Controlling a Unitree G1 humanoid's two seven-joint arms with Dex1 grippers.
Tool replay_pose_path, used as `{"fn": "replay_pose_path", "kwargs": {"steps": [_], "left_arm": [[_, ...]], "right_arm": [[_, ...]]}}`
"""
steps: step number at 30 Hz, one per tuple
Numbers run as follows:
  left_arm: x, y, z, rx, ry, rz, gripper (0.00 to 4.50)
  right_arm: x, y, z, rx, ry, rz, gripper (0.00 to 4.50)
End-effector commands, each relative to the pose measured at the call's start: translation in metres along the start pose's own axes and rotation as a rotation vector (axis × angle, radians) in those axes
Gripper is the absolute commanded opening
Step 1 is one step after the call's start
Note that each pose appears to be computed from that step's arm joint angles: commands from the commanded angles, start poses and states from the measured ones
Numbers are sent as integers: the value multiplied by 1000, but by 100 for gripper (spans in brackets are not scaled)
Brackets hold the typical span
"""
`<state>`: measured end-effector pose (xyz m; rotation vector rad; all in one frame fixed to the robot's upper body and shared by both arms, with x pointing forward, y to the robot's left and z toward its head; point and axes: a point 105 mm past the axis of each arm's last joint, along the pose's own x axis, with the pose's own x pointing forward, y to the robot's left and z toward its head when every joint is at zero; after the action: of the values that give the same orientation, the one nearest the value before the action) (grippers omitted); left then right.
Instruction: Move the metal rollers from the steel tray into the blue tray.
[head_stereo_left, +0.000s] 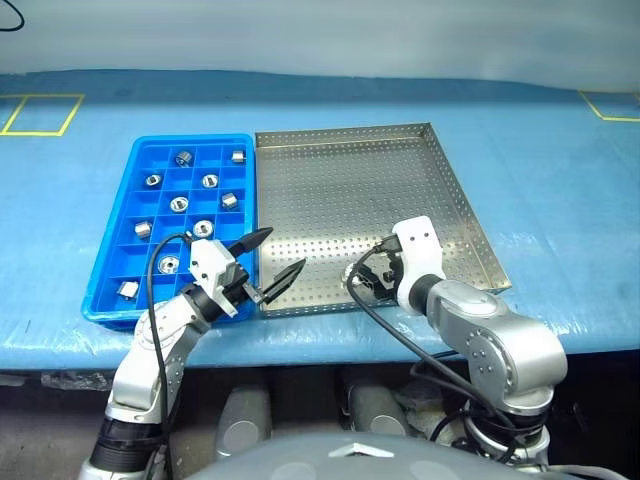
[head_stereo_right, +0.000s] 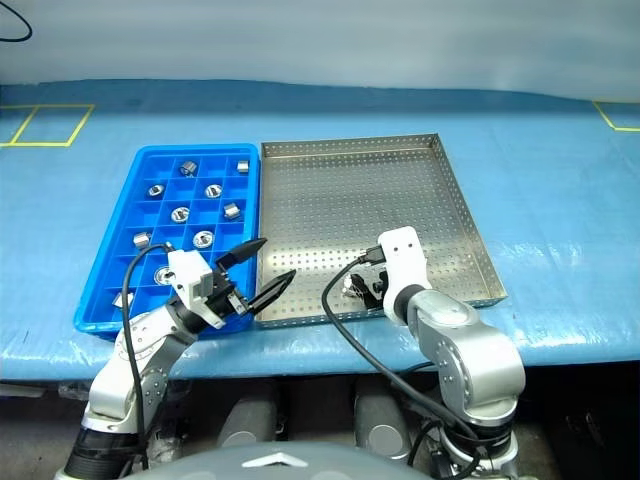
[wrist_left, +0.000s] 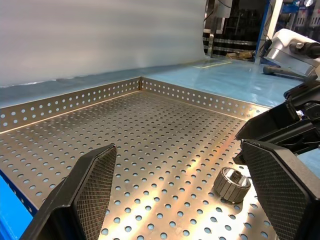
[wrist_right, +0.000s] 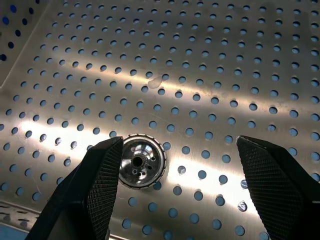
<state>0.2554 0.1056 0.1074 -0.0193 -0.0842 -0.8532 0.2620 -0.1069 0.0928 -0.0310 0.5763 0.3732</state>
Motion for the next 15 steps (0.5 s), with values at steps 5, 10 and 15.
{"fn": "replay_pose_path", "kwargs": {"steps": [5, 10, 15], "left_arm": [[2, 0, 7, 8, -32, -15, 438], [0, -1, 6, -4, -32, -11, 438], [-1, -2, 6, -8, -33, -9, 438]], "right_arm": [[6, 18, 1, -39, -19, 53, 385], [15, 24, -9, -34, 12, 77, 385], [21, 19, -22, -32, 46, 54, 385]]}}
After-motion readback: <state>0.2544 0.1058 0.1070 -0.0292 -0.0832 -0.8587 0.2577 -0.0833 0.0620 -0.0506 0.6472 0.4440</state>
